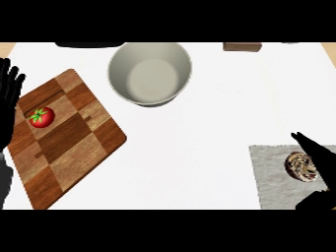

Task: Pick the cupcake from the placemat and place it in the bowl

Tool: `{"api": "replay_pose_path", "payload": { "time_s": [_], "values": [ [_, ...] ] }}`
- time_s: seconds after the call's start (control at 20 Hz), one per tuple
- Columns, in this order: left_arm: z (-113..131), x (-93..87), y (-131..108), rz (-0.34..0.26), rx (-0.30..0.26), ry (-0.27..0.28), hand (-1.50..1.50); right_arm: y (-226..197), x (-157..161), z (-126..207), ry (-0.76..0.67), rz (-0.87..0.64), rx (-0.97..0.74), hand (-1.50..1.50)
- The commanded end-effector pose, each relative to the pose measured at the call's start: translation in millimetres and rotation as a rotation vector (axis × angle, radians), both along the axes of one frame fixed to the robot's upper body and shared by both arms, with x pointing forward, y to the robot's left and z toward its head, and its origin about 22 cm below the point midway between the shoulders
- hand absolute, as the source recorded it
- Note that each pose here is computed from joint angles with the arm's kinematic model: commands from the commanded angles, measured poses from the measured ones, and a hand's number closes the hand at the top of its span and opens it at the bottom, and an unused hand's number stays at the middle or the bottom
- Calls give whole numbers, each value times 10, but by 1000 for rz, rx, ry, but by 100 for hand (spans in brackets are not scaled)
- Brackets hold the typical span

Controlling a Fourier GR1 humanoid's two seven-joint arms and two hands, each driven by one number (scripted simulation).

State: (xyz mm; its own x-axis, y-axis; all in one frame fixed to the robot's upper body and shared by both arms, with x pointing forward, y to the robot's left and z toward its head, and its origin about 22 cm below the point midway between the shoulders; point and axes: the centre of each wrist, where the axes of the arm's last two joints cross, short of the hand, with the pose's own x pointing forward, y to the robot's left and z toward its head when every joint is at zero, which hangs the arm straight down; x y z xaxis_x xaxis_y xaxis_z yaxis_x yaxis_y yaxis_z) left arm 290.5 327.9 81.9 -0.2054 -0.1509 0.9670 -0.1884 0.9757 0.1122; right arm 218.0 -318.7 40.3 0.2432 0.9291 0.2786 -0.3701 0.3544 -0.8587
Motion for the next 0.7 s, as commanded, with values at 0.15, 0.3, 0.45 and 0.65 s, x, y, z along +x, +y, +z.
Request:
{"api": "replay_pose_path", "payload": {
  "time_s": [0.15,0.3,0.45,0.65],
  "values": [
    [-50,-25,117,-2,2,1,0,-114,70,-100,57,-41,-17,-150],
    [81,34,136,-6,-6,-7,0,-312,31,-237,64,-70,-16,-150],
    [13,108,-177,-12,-1,1,0,-212,183,-343,34,-53,-40,-150],
    [100,63,112,-16,2,-7,0,-267,114,-397,-62,9,-44,150]
  ]
}}
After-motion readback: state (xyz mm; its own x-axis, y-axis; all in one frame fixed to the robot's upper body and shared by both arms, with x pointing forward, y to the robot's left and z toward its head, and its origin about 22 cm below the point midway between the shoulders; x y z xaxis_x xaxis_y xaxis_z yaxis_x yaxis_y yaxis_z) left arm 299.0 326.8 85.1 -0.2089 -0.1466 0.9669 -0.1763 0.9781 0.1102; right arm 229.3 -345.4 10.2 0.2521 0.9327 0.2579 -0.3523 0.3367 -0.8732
